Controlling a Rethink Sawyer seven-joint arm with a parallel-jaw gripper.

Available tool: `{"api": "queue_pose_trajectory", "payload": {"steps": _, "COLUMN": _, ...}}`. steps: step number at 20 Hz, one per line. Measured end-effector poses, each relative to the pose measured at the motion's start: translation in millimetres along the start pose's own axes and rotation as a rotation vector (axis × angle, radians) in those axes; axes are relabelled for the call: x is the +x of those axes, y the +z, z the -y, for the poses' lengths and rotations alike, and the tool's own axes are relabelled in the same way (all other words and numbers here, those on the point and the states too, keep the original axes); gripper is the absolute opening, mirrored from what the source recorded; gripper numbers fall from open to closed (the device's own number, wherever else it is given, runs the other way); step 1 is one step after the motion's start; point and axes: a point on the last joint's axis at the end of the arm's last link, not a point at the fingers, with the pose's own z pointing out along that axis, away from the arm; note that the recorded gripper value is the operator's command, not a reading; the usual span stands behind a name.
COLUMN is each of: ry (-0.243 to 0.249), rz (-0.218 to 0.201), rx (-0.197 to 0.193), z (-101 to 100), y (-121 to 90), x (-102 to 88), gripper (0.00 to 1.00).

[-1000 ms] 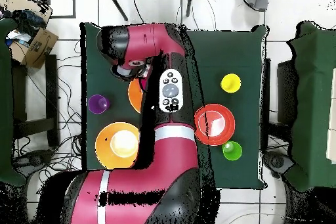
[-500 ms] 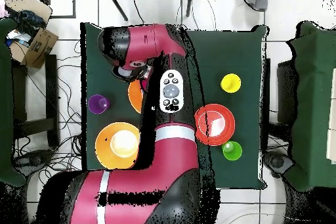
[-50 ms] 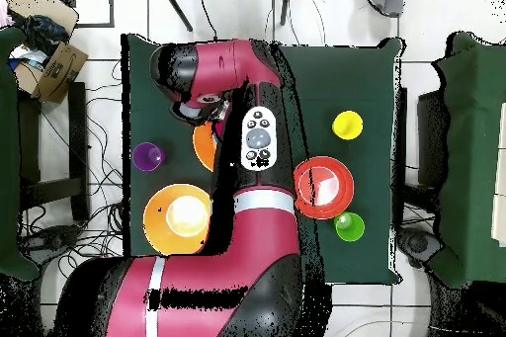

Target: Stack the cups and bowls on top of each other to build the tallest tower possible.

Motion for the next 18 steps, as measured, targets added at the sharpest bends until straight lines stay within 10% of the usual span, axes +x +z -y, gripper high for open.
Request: {"api": "queue_pose_trajectory", "payload": {"steps": 18, "ry": 0.009, "rz": 0.091, "rx": -0.019, "z": 5.0, "y": 9.6, "x": -11.6, "gripper": 0.00}}
